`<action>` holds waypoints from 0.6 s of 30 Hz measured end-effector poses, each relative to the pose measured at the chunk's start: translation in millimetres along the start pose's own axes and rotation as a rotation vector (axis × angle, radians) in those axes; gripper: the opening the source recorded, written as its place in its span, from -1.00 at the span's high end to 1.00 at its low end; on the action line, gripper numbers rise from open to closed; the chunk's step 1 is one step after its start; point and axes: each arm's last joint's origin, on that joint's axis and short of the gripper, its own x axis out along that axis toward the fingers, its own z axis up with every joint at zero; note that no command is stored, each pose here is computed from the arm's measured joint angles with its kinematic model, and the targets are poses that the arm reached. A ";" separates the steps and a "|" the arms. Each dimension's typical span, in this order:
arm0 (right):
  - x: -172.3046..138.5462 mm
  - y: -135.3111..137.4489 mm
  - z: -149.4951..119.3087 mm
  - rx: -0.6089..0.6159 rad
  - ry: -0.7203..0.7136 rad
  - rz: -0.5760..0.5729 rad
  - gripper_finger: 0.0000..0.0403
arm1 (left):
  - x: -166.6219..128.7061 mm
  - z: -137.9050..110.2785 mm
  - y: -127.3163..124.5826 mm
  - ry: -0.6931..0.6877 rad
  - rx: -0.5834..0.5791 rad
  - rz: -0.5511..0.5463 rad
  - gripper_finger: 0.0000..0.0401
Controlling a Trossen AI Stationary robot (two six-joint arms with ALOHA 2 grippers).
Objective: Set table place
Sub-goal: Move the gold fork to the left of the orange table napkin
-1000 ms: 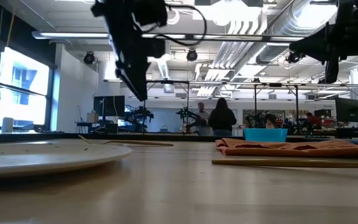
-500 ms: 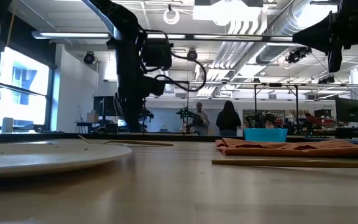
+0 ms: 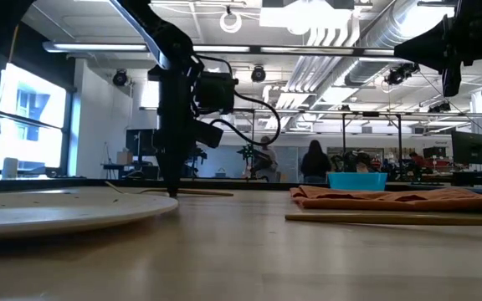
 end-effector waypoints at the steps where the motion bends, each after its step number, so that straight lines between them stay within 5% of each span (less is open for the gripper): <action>1: 0.0 0.0 -0.1 0.001 0.000 0.000 0.87 | 1.7 0.0 0.0 0.007 0.000 0.001 0.17; 7: 0.0 0.0 0.0 0.001 0.000 0.000 0.87 | 3.5 -0.3 0.1 0.016 -0.002 0.016 0.31; 13: 0.0 -0.1 -0.1 0.000 0.000 0.000 0.87 | 4.1 -0.7 0.1 0.020 0.013 0.020 0.90; 18: 0.0 -0.1 -0.1 0.003 0.000 -0.001 0.87 | 3.8 -0.5 -6.3 0.029 0.093 0.044 0.94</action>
